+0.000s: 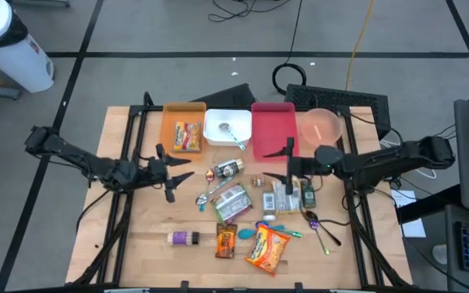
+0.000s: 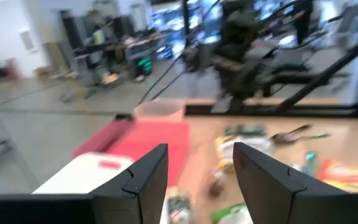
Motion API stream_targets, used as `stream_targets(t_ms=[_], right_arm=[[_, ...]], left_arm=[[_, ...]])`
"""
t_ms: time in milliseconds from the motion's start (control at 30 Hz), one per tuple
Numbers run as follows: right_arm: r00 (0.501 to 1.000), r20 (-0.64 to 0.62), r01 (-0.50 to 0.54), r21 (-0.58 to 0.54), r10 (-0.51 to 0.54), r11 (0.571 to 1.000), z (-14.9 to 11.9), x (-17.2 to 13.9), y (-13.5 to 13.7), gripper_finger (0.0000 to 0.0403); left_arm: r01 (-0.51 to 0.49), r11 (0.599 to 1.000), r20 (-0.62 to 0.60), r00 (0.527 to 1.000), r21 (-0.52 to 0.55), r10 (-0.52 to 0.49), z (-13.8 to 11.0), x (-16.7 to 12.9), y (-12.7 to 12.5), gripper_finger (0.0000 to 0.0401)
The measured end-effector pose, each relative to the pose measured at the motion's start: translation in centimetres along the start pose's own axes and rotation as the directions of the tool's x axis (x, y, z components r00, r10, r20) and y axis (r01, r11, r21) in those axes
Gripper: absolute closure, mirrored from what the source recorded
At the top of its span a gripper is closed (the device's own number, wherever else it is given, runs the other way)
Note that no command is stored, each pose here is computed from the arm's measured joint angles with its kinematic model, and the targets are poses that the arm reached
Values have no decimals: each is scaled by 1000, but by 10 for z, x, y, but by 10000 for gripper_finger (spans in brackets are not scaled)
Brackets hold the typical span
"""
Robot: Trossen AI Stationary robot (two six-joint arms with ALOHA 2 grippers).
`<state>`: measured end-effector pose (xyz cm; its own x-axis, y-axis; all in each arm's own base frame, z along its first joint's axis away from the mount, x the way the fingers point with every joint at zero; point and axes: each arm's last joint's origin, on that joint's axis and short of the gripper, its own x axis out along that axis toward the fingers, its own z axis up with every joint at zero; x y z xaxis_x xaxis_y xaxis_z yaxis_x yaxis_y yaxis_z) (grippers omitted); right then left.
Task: Pick & Place Food Item
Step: Put the left purple spoon into the white bin
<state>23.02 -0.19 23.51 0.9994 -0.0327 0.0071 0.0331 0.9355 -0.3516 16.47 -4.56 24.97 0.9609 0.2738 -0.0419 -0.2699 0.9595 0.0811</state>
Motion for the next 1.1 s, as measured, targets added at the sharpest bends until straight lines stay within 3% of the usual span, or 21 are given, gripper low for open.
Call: stream_targets(t_ms=[100,233,533,800,967,1100], right_arm=[[996,83,-40,2,40,999,-8,-7,5,161],[990,136,-49,73,38,996,-13,-14,7,161],[991,124,-57,119,42,991,-16,-15,8,161],[992,122,-58,133,42,989,-16,-15,8,161],[992,122,-60,150,42,987,-16,-15,8,161],[992,121,-60,151,42,987,-16,-15,8,161]], left_arm=[[-42,999,-62,997,-3,42,-8,1,-3,215],[-8,999,-151,989,-49,0,-21,5,-9,215],[0,975,-393,915,-220,-89,-59,18,-26,215],[-144,952,-509,860,-270,-14,-87,32,-28,215],[-254,920,-537,841,-297,58,-93,42,-15,215],[-285,903,-556,829,-322,63,-94,49,-2,215]])
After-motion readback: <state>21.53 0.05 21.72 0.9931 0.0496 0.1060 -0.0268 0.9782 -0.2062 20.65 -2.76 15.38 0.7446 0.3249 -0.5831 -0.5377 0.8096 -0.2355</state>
